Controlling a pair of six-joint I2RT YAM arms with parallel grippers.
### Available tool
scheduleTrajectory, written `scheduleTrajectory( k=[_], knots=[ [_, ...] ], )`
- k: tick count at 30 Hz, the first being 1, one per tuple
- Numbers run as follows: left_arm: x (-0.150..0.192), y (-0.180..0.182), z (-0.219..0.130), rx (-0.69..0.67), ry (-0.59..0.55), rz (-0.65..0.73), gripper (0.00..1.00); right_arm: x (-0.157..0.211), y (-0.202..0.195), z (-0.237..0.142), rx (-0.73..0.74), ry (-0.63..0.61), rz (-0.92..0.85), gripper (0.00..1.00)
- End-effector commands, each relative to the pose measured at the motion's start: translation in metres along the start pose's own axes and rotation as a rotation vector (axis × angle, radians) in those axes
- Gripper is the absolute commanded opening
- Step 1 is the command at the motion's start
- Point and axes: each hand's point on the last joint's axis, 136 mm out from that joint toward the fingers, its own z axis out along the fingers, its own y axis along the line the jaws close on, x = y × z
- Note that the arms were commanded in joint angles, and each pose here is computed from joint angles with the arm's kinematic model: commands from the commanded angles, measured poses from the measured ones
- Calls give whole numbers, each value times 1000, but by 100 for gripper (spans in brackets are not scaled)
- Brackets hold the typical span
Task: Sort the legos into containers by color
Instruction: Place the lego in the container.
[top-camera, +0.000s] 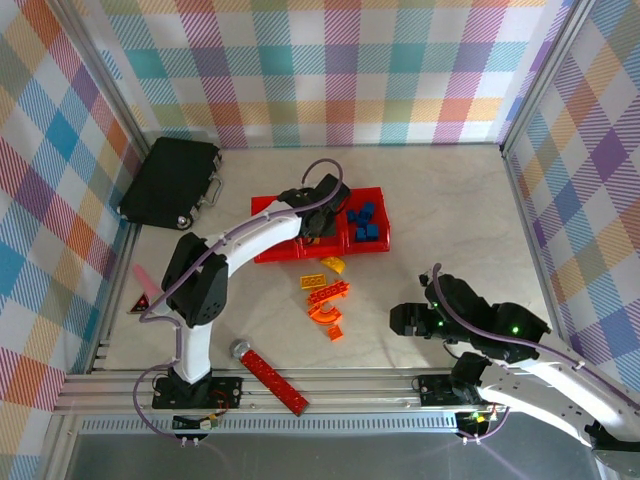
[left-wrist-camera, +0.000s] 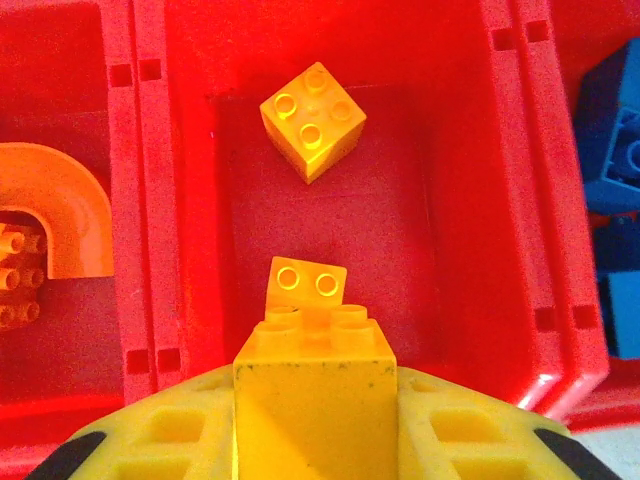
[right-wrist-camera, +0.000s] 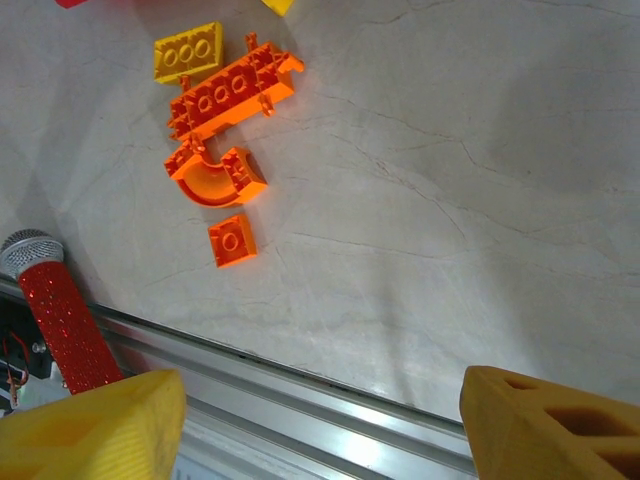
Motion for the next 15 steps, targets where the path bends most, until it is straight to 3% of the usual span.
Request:
scheduleTrajectory(
  k=[1,15],
  knots=[
    [-17,-10,-2,46,-31,-9,31,-1,-4,-7,14,-10,14,73],
    [-18,-22,35,104,19,-33,42,-3,-2,-10,17,-13,4,73]
  ],
)
